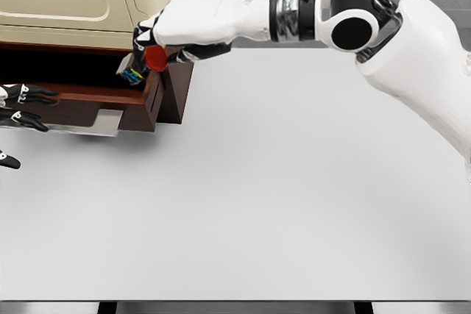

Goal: Open the cabinet drawer with left arm, and place a switch into the drawer with right arm

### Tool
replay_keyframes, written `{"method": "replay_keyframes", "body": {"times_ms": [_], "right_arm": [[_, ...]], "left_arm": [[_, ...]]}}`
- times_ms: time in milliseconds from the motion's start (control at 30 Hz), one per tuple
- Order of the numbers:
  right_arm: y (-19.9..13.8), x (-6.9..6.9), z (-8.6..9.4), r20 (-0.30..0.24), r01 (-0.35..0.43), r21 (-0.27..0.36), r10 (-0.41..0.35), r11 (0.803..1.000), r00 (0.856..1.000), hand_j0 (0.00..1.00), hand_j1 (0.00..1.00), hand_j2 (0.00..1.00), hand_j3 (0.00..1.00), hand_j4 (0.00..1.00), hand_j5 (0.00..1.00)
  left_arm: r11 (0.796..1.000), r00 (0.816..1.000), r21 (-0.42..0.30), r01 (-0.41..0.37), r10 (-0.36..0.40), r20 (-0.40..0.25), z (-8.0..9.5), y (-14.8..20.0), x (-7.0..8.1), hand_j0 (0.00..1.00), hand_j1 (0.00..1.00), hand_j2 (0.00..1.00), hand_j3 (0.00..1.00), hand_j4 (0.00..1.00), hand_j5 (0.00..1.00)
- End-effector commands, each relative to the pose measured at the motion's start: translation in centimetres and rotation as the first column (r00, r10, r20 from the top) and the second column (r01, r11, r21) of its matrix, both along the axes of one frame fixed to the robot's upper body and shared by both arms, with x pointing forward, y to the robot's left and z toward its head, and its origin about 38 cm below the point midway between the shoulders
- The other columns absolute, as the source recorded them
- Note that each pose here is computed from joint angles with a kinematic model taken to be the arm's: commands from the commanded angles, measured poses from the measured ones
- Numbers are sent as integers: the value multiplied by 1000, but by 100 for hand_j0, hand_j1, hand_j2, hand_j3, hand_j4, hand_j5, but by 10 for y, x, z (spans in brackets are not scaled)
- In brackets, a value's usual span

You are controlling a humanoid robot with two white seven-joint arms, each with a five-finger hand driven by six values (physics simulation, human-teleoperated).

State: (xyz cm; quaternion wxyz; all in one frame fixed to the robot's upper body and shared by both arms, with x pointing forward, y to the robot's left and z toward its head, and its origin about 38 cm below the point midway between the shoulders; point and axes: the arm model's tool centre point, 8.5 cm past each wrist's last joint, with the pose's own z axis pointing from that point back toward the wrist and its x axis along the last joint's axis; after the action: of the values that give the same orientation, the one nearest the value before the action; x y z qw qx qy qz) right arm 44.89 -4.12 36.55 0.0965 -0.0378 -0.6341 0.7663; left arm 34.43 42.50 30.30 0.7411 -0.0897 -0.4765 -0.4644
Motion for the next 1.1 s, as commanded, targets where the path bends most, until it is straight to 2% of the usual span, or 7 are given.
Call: {"method": "replay_keyframes", "body": {"times_ms": [0, 167, 300, 533, 967, 1067], "right_arm": [[5, 3, -3, -18, 2, 3, -2, 1000, 1000, 47, 47, 47, 47, 47, 47], [13, 4, -3, -26, 5, 2, -5, 1000, 1000, 47, 47, 47, 47, 47, 47], [19, 11, -5, -35, 19, -10, -19, 1000, 999, 47, 47, 47, 47, 47, 47], [27, 16, -4, -44, 23, -8, -23, 1000, 999, 47, 47, 47, 47, 47, 47], [51, 26, -17, -88, 35, -37, -38, 999, 995, 48, 48, 48, 48, 48, 48], [53, 31, -19, -76, 53, -58, -57, 997, 995, 51, 51, 51, 51, 51, 51]], "left_arm": [[998, 995, 67, 8, -1, -101, -42, 4, -12, 100, 100, 100, 100, 100, 100], [998, 995, 67, 9, -2, -103, -42, 4, -13, 100, 100, 100, 100, 100, 100], [998, 995, 67, 9, -2, -103, -42, 4, -13, 100, 100, 100, 100, 100, 100], [998, 995, 67, 9, -2, -103, -42, 4, -13, 100, 100, 100, 100, 100, 100], [998, 995, 67, 9, -2, -103, -42, 4, -13, 100, 100, 100, 100, 100, 100], [998, 995, 65, 10, -3, -103, -43, 4, -13, 100, 100, 100, 100, 100, 100]]}}
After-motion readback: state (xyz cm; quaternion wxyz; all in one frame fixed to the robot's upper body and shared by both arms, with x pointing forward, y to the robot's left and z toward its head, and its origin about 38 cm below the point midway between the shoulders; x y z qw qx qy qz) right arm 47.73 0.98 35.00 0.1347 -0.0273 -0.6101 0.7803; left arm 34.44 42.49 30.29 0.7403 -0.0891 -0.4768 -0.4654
